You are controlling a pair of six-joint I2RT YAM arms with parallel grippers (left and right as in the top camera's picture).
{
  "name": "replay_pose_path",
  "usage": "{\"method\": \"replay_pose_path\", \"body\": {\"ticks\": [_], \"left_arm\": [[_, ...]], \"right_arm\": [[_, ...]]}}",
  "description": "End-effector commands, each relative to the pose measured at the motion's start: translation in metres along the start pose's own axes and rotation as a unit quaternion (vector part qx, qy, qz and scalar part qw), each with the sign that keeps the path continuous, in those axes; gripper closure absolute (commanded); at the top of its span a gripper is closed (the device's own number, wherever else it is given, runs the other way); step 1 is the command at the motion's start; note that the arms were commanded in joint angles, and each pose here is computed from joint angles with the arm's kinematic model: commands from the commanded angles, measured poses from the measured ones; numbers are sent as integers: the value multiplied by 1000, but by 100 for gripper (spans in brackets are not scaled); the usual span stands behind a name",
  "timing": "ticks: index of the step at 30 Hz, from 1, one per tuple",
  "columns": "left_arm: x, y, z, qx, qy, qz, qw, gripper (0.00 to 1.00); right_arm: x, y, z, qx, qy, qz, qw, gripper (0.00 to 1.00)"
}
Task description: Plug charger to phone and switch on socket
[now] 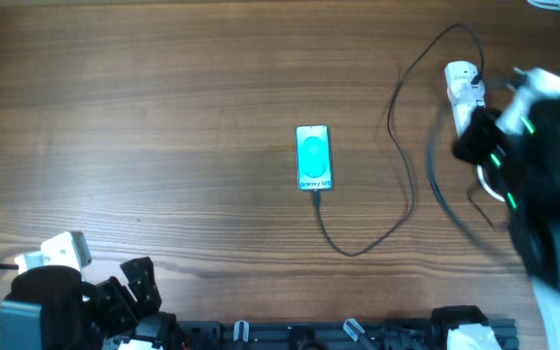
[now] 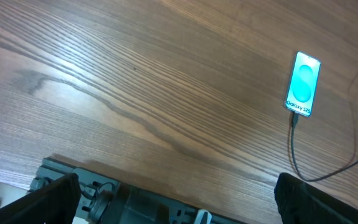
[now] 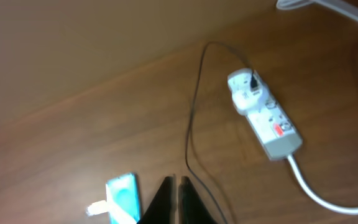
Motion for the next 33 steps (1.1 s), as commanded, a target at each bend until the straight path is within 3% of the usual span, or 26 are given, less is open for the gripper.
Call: {"method": "replay_pose_path", "body": {"ticks": [1,6,13,22,28,33], "left_arm": [[1,0,1,-4,-2,-2,1000,0],[1,0,1,-4,-2,-2,1000,0],[1,0,1,-4,-2,-2,1000,0],[1,0,1,-4,-2,-2,1000,0],[1,0,1,-4,-2,-2,1000,0],[1,0,1,-4,-2,-2,1000,0]], "right_arm": [[12,63,-18,-8,2,-39,999,1],[48,115,-44,-14,5,-34,999,0],[67,122,-69,58,39,-5,998,0],[36,92,-38,-47,165,-186,967,0],[66,51,-54,-101,149,-299,937,1],[93,19,-66,-131,152,-338,919,0]]}}
Point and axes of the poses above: each gripper's point midway between its finger pads, its own y axis back along the fingers, its own z axis along the line the jaws close on, x = y × z, the point moved 6 cm from there along y, back along the fingers, and after that the axes turned 9 degrees about -y, right-handed, at the moved point
